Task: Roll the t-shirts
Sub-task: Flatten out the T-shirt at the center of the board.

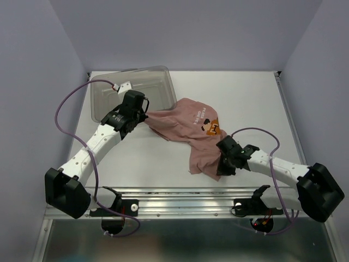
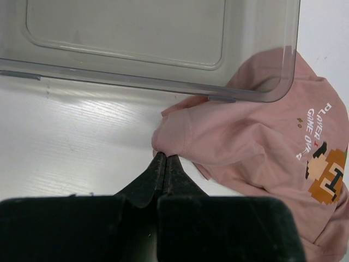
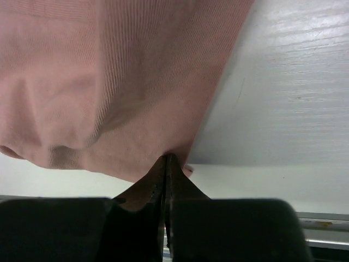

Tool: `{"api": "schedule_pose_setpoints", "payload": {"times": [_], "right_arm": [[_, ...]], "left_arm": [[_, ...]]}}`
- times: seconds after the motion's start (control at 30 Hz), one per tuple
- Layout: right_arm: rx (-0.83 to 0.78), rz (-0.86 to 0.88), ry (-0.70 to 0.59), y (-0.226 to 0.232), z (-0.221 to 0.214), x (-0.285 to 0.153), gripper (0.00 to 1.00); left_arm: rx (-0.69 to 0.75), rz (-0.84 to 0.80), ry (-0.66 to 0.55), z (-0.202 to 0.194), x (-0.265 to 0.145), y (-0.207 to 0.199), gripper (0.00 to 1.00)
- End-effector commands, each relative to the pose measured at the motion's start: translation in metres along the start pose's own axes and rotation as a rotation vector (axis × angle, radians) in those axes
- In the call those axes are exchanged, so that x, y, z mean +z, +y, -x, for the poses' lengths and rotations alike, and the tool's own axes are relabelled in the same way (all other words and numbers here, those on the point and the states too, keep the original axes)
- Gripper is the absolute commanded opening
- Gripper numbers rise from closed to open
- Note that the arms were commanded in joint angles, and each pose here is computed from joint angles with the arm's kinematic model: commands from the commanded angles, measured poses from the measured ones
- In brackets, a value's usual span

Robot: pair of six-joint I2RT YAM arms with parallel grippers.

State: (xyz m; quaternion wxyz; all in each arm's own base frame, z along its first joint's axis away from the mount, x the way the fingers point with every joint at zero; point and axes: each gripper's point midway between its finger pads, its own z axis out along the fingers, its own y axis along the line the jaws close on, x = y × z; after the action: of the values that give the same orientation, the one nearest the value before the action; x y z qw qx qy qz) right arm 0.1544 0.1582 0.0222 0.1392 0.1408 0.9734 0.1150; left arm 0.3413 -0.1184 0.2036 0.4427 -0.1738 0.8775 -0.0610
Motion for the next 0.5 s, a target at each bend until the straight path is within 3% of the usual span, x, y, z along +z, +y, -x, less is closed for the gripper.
{"api": "schedule_pose_setpoints", "payload": {"times": [0.0, 0.2, 0.4, 0.47], "right_arm": [[-0.005, -0.028, -0.066, 0.003, 0.017, 0.003, 0.01], [0.015, -0.042, -0.335, 0.008, 0.081, -0.033, 0.01], [0.078, -0.077, -0.525, -0.002, 0.17, -0.052, 0.01], [0.085, -0.089, -0.531, -0.007, 0.191, -0.053, 0.01]], "left_arm": [[-0.021, -0.05, -0.059, 0.023, -0.009, -0.01, 0.0], [-0.013, -0.053, -0.064, 0.026, -0.008, -0.014, 0.0], [-0.043, -0.098, -0.032, 0.017, -0.002, -0.024, 0.0], [-0.04, -0.101, -0.029, 0.016, -0.001, -0.025, 0.0]]}}
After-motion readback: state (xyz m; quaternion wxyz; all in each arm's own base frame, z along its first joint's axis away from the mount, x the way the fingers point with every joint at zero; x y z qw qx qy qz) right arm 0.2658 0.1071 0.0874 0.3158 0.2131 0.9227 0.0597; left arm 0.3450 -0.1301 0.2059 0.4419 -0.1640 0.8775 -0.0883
